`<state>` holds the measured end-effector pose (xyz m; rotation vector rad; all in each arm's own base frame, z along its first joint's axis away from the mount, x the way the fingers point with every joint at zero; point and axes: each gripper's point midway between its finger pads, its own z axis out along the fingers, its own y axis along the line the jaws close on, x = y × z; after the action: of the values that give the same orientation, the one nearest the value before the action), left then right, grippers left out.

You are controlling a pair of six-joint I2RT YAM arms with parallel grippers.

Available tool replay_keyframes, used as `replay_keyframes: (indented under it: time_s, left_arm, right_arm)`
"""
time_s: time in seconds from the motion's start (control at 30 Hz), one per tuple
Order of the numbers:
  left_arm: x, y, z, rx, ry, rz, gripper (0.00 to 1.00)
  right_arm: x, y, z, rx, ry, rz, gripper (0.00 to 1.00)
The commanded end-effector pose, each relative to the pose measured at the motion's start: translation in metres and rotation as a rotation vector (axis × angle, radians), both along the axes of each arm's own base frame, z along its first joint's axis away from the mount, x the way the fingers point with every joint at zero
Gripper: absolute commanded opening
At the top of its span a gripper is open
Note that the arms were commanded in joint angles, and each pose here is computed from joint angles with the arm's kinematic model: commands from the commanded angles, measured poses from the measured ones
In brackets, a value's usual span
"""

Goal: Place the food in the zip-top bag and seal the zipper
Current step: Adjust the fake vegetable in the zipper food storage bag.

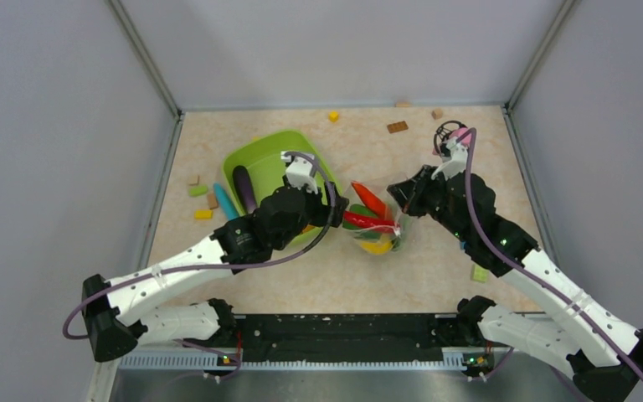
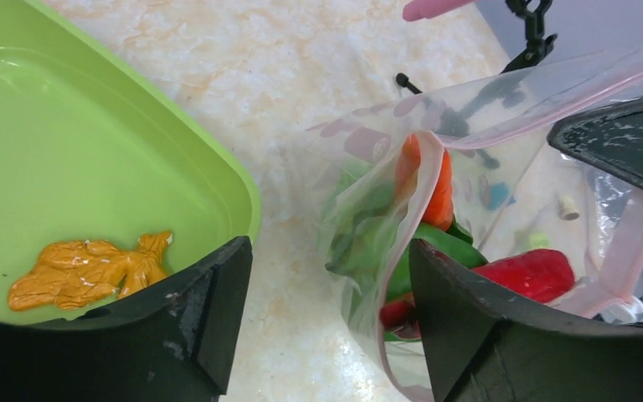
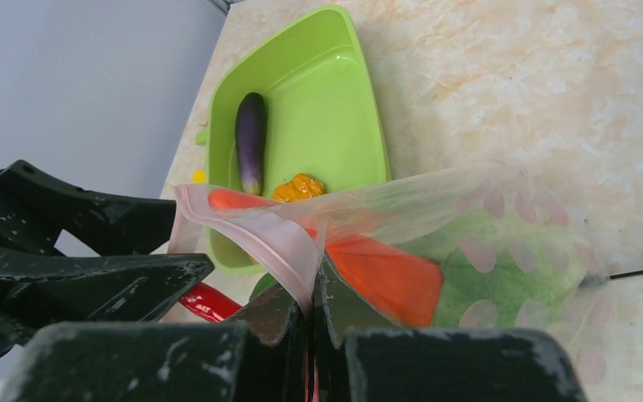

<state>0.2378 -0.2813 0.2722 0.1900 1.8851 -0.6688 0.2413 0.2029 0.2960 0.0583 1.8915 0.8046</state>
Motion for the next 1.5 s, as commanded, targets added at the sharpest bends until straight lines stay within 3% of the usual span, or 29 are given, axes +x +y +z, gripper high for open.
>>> replay_keyframes:
  time_s: [0.0, 0.2, 0.3, 0.33, 0.5, 0.6, 0.77, 0.87, 1.1, 1.2, 1.33, 1.43, 1.47]
  left_arm:
    - [0.007, -0.007, 0.005, 0.041, -0.005, -0.005, 0.67]
    - [0.013, -0.013, -0.001, 0.063, 0.005, 0.004, 0.28]
    - [0.016, -0.016, 0.005, 0.062, -0.007, 0.008, 0.04]
    - [0.018, -0.017, 0.007, 0.066, -0.010, 0.010, 0.00]
    - [0.024, -0.018, 0.012, 0.101, 0.005, 0.039, 0.00]
    - [0.026, -0.018, 0.020, 0.137, 0.015, 0.048, 0.00]
    - [0.039, -0.013, 0.038, 0.232, 0.009, 0.109, 0.00]
    - [0.045, -0.014, 0.031, 0.291, 0.021, 0.132, 0.00]
    - [0.057, -0.024, 0.032, 0.251, 0.010, 0.185, 0.00]
    - [0.063, -0.027, 0.040, 0.217, -0.013, 0.215, 0.00]
    - [0.070, -0.027, 0.046, 0.201, -0.037, 0.264, 0.00]
    - [0.073, -0.025, 0.052, 0.192, -0.052, 0.297, 0.00]
    - [0.075, -0.020, 0.056, 0.186, -0.062, 0.327, 0.00]
  right_arm:
    - [0.000, 0.004, 0.046, 0.085, -0.116, 0.025, 0.00]
    - [-0.001, 0.003, 0.046, 0.078, -0.122, 0.030, 0.00]
    - [-0.007, 0.013, 0.041, 0.027, -0.136, 0.117, 0.00]
    - [-0.009, 0.018, 0.037, -0.003, -0.144, 0.161, 0.00]
    - [-0.024, 0.035, 0.017, -0.125, -0.163, 0.355, 0.00]
    - [-0.025, 0.034, 0.008, -0.176, -0.168, 0.379, 0.09]
    - [-0.022, 0.023, 0.010, -0.199, -0.187, 0.327, 0.40]
    - [-0.018, 0.008, 0.013, -0.181, -0.186, 0.229, 0.46]
    - [-0.019, -0.004, -0.016, -0.138, -0.035, 0.130, 0.49]
    - [-0.019, -0.008, -0.028, -0.141, 0.018, 0.092, 0.45]
    - [-0.017, -0.008, -0.040, -0.144, 0.064, 0.075, 0.24]
    - [-0.015, -0.007, -0.040, -0.145, 0.074, 0.067, 0.00]
    - [-0.014, -0.007, -0.039, -0.143, 0.074, 0.064, 0.00]
